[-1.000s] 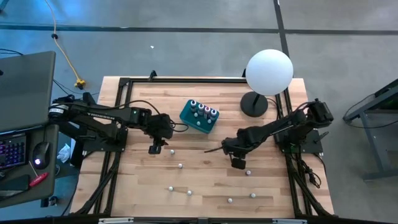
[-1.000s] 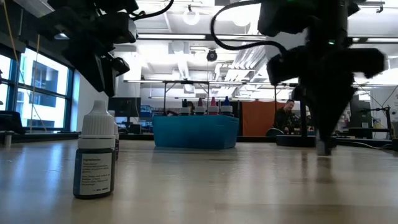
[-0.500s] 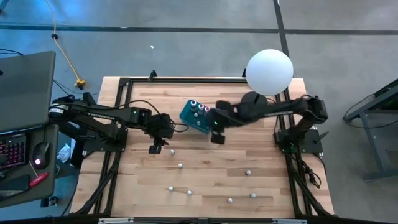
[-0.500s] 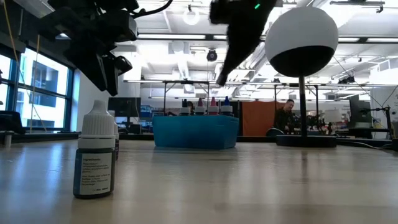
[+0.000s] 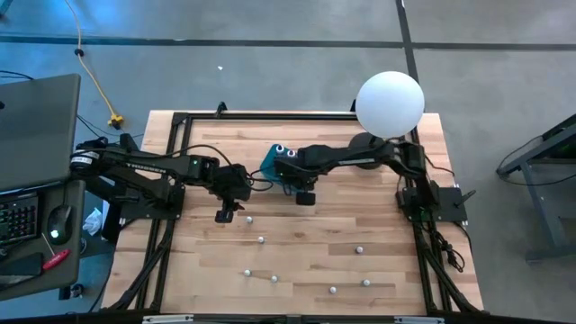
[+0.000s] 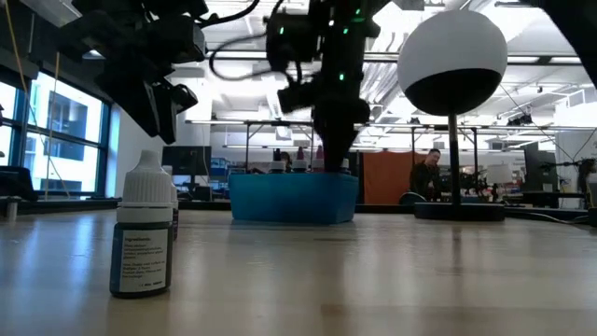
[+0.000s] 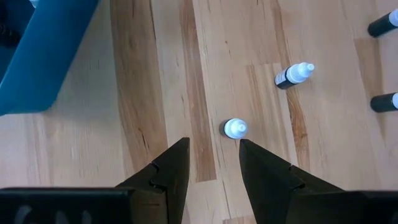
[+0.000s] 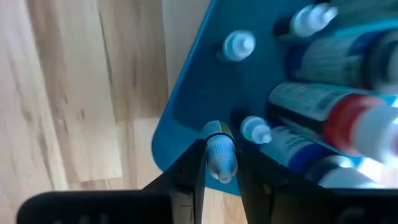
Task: Pick & Place food coloring
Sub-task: Put the small green food coloring bottle into the blue bin, then put the small blue food coloring bottle into the blue bin
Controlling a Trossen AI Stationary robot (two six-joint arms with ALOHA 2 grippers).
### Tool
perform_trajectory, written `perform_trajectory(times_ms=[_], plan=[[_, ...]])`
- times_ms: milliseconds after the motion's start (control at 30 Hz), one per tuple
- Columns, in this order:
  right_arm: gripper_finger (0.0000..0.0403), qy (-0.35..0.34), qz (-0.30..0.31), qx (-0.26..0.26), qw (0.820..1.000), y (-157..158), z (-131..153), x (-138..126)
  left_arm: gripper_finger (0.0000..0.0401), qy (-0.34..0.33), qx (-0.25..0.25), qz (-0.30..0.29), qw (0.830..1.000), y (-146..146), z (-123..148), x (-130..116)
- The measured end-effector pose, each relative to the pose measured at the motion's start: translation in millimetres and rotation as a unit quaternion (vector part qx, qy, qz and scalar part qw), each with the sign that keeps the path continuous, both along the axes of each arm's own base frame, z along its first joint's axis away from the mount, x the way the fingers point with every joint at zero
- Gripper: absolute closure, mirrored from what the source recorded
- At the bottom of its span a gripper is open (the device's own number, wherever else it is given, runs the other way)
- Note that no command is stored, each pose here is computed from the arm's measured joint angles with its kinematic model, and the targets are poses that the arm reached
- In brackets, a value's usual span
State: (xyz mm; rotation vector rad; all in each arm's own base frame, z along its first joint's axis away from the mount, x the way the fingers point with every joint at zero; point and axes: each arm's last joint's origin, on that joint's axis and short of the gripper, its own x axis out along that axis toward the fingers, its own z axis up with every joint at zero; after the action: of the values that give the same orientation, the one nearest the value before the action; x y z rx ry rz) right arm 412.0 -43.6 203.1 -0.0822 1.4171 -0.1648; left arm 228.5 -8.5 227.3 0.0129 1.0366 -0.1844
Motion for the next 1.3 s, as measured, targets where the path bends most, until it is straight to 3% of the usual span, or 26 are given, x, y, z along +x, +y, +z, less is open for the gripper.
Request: perform_trajectory(times_ms=[233,433,667,900,1067,1300], plan=[[0.0332,0.011,0.011,0.000,1.000,-5,-8,2,0.0264,0.010,0.001,-0.003,1.000,0,-1,-2],[0.0296,0.005,0.008,0.023,1.000,-9,-8,2,0.0264,0.009,0.004,-0.009,1.000,0,-1,-2],[0.0274,0.002,0.004,0.010,1.000,-12,-4,4,0.0264,0.009,0.004,-0.010,1.000,0,-1,-2],[0.0288,-0.001,0.022,0.025,0.999,11,31,9,0.0264,0.009,0.000,-0.011,1.000,0,-1,-2],[0.0297,0.005,0.016,0.031,0.999,34,52,7,0.0264,0.009,-0.053,-0.041,0.998,-4,0,-2],[0.0304,0.040,-0.004,0.110,0.993,65,41,0,0.0264,0.013,-0.054,-0.087,0.995,-24,-6,3]])
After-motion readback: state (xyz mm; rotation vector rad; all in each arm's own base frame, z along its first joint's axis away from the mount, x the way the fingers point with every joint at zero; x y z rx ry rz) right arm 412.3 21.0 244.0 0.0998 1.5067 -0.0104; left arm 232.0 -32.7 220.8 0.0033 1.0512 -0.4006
